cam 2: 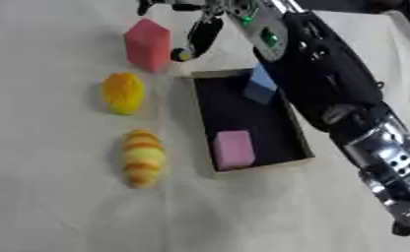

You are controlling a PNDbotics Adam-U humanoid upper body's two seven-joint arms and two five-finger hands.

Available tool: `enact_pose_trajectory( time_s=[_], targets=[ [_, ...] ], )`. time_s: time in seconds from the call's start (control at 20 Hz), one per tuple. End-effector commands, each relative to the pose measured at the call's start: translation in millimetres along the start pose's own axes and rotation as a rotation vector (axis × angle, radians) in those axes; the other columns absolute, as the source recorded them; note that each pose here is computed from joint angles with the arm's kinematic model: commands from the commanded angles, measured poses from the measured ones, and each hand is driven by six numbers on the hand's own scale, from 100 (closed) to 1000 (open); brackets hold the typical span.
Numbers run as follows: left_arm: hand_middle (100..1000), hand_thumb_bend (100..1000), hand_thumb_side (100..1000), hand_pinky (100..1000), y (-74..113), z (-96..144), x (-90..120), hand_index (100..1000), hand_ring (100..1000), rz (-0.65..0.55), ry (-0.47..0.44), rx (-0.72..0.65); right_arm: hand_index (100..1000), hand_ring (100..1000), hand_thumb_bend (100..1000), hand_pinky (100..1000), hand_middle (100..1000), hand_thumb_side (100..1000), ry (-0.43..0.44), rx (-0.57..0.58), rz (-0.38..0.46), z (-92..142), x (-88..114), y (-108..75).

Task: Pick up objects on the table and place them in the box.

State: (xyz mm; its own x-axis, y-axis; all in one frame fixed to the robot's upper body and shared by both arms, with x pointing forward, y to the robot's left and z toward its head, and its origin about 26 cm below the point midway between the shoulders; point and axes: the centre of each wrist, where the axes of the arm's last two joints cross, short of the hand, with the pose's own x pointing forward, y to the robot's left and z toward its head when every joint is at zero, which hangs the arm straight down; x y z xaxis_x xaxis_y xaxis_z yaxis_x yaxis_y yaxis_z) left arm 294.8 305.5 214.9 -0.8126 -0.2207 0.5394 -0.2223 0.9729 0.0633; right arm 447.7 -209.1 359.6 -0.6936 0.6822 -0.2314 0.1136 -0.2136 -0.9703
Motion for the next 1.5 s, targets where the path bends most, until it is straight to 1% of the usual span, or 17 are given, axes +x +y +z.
enact_pose_trajectory(
  time_s=[0.05, 0.15, 0.4, 0.6, 1.0, 1.5],
  targets=[
    [662, 100, 656, 697, 1.8, -5.8, 6.0, 797, 706, -0.013, -0.031, -0.015, 913, 958, 397, 923, 944, 100, 0.016, -0.019, 0.040, 6.6, -3.2, -16.8],
    [662, 100, 657, 697, 1.4, -6.3, 6.2, 797, 706, -0.013, -0.032, -0.013, 913, 955, 397, 923, 944, 102, 0.019, -0.025, 0.044, 6.8, -3.1, -18.3],
    [660, 100, 660, 697, 1.4, -6.2, 6.2, 796, 705, -0.015, -0.030, -0.010, 914, 954, 397, 923, 945, 102, 0.018, -0.082, 0.043, 7.7, -0.7, -24.6],
    [660, 100, 660, 697, 1.0, -7.1, 6.6, 796, 705, -0.013, -0.033, -0.010, 915, 953, 398, 922, 947, 105, 0.019, -0.098, 0.044, 7.5, 0.7, -27.8],
    [659, 100, 662, 697, 0.6, -8.6, 7.1, 795, 705, -0.012, -0.039, -0.009, 912, 953, 400, 921, 948, 114, 0.044, -0.072, 0.047, 5.8, -4.7, -22.0],
    [656, 100, 659, 696, -0.6, -11.5, 8.3, 792, 701, -0.011, -0.047, -0.002, 913, 954, 405, 921, 955, 141, 0.037, -0.033, 0.087, 2.0, -4.8, -20.7]
  ],
)
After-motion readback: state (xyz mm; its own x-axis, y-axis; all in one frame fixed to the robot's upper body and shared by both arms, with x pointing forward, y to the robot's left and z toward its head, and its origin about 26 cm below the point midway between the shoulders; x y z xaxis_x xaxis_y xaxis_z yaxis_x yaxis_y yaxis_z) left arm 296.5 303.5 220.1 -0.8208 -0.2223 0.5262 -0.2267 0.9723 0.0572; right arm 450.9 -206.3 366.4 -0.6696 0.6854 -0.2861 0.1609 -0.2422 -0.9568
